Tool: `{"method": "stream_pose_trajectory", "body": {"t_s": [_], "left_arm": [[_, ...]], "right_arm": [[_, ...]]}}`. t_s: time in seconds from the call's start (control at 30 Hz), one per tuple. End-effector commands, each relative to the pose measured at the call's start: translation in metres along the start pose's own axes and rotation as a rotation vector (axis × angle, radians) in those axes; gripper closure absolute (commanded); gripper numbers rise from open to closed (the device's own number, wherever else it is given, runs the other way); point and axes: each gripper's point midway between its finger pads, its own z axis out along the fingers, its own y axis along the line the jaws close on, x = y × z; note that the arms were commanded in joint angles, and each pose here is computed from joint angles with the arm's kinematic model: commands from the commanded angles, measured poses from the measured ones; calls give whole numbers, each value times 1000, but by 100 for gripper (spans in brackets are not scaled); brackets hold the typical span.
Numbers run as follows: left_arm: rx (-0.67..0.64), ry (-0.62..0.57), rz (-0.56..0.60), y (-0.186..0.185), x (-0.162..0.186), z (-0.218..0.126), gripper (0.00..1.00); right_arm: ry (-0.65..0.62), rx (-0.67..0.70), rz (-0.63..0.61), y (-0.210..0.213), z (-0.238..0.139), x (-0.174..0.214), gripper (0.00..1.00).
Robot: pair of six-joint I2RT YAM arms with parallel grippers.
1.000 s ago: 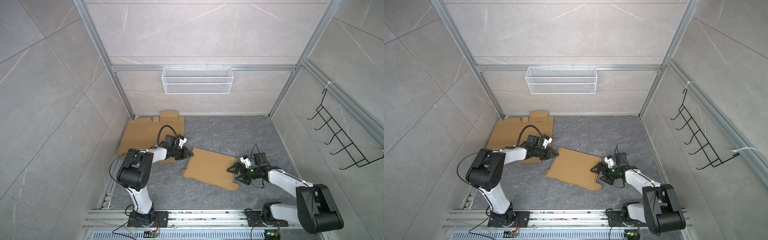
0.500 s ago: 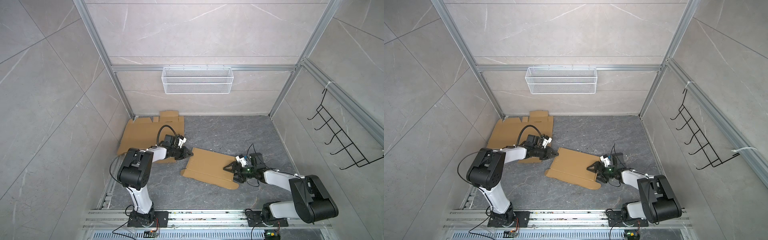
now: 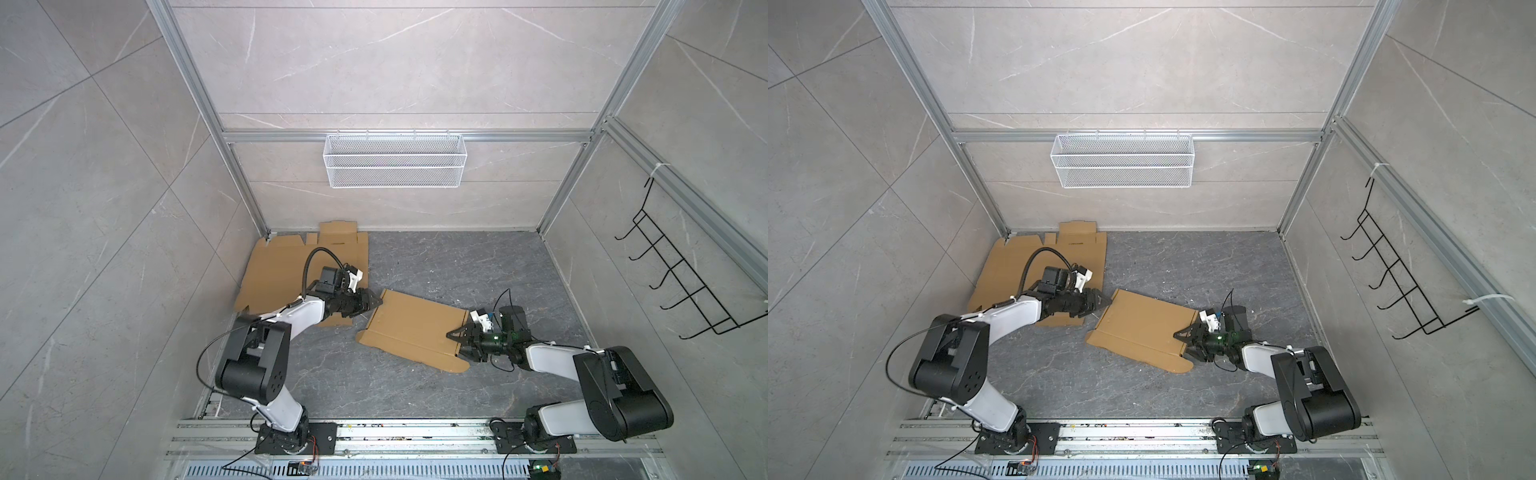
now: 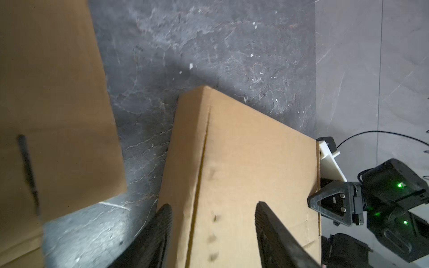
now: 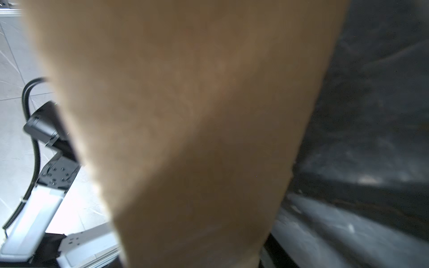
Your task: Fold the paper box
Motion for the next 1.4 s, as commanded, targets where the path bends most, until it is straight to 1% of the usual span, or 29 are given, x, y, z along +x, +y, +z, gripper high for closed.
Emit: {"method": "stream_pose_trajectory", "body": {"t_s": [0.0,0.03,0.07,0.1,0.13,0.2,0.23,0.27,0.33,0.37,0.4,0.43,0.5,0.53,0.6,0.7,0.77,0.83,0.93,1.03,1.13,1.2,1.37], "left_arm": [[-112,-159,191,-29,-39,-54,29],[-188,-210,238,-27,-48,-70,25],[-256,-263,259,-23,-55,-83,20],[-336,-335,268,-17,-66,-100,13],[-389,-389,278,-15,-72,-114,2],[-449,-481,263,-11,-80,-136,0],[-427,-513,271,-15,-84,-142,0],[-380,-511,308,-27,-84,-143,1],[-283,-443,415,-57,-75,-142,16],[-263,-401,453,-68,-68,-141,21],[-252,-363,528,-84,-57,-138,24],[-252,-324,660,-100,-41,-133,28],[-292,-264,967,-125,-3,-119,28],[-300,-225,1097,-131,17,-111,26],[-313,-179,1233,-133,38,-101,24],[-271,-151,1366,-136,55,-89,21],[-230,-164,1464,-146,61,-79,19],[-240,-180,1578,-153,62,-68,17],[-294,-186,1714,-156,56,-50,13],[-342,-213,1810,-159,47,-39,8],[-389,-241,1895,-160,38,-31,6],[-414,-228,1946,-158,36,-26,6],[-444,-186,2029,-150,35,-13,7]], "right_arm": [[-2,-71,33,26,-6,-11,48],[0,-80,39,30,-8,-12,49],[4,-85,43,34,-9,-13,49],[3,-89,50,38,-12,-16,49],[6,-97,51,43,-13,-18,49],[8,-111,60,51,-17,-21,50],[11,-117,67,56,-18,-23,50],[14,-123,75,59,-20,-24,49],[21,-131,94,66,-23,-27,50],[22,-135,103,69,-25,-29,50],[25,-139,113,72,-26,-30,50],[29,-144,120,76,-27,-31,50],[31,-156,131,83,-30,-34,50],[34,-157,140,85,-31,-35,50],[41,-164,161,88,-33,-36,50],[46,-180,195,92,-36,-36,50],[57,-188,214,94,-36,-34,50],[63,-195,229,96,-38,-32,50],[81,-203,240,103,-42,-27,51],[94,-207,248,109,-45,-24,51],[101,-208,258,111,-46,-22,51],[105,-209,268,110,-45,-22,51],[124,-233,277,116,-43,-18,52]]}}
